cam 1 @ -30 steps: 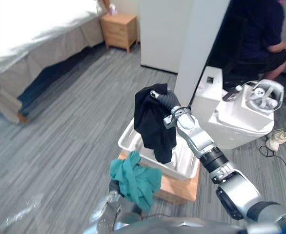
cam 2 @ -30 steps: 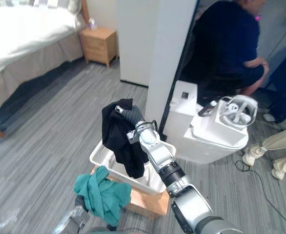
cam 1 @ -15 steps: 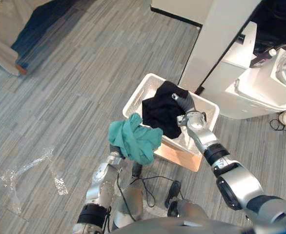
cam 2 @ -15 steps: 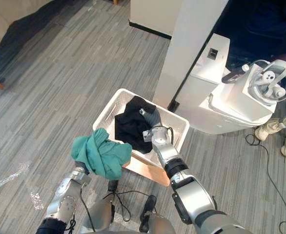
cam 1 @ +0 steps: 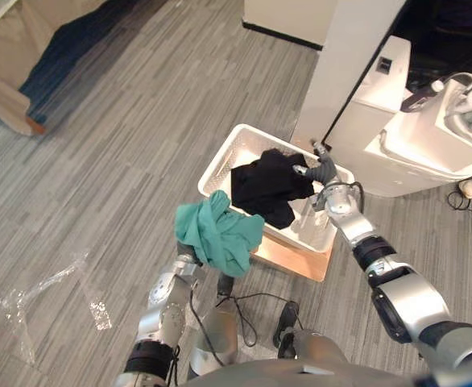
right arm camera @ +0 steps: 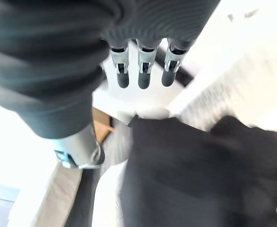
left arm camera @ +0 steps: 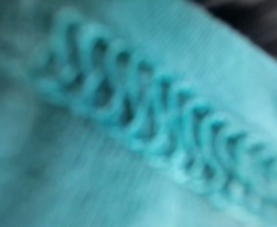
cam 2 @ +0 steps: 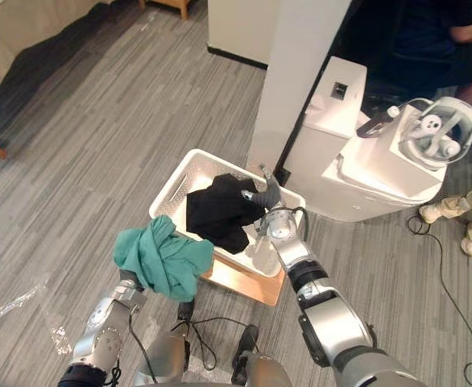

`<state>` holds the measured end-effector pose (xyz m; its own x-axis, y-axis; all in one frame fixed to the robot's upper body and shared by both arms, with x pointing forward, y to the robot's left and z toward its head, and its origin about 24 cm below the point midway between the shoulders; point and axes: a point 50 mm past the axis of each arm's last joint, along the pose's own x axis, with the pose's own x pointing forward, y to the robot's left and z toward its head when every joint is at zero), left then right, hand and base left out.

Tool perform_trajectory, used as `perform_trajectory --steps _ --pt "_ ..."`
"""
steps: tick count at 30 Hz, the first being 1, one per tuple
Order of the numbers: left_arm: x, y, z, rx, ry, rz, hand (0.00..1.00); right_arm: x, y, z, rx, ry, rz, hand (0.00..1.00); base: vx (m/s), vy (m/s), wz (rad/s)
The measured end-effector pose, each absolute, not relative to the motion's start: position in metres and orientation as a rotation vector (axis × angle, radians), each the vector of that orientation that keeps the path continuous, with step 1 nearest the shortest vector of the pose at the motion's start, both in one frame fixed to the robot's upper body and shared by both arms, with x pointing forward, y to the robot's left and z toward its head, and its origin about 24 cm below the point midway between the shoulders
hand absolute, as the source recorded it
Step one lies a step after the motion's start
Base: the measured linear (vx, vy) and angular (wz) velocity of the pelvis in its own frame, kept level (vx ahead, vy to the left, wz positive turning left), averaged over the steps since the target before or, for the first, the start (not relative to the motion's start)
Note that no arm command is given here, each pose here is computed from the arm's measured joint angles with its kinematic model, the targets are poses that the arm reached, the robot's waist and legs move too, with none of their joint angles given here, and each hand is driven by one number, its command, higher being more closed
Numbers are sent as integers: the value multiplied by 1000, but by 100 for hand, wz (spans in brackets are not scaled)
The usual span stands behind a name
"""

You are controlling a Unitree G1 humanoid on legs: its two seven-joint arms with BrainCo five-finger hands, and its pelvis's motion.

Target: Tidy the bed and pick cloth on bed and put in laundry

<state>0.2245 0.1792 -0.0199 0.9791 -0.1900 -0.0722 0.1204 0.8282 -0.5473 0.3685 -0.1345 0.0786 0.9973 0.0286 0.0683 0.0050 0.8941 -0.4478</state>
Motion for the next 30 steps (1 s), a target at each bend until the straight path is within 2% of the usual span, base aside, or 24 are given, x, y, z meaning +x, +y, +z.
perform_trajectory --steps 7,11,13,16,17,19,23,26,30 --pt "203 203 -28 -565 116 -32 100 334 -148 35 -454 43 33 0 42 0 -7" --pt "195 238 5 -539 -91 169 100 286 -187 -14 -450 214 -58 0 66 12 3" --pt "186 266 32 -480 -250 340 100 250 -216 -43 -447 345 -165 0 60 11 -3" --pt "177 297 63 -402 -410 580 100 205 -237 -75 -446 517 -247 0 8 -3 -3" --pt "176 300 67 -394 -425 603 100 198 -239 -81 -443 545 -256 0 -10 -4 -15" --pt "179 310 82 -352 -465 678 100 154 -244 -109 -411 714 -306 0 -34 -10 -21" --pt "185 307 93 -305 -485 676 100 102 -243 -133 -350 888 -347 0 -66 -4 -24" --pt "193 291 107 -217 -512 595 100 67 -238 -143 -271 967 -384 0 -43 -2 -40" --pt "226 268 120 -94 -505 424 100 42 -232 -149 -184 1017 -402 0 -6 3 -53"
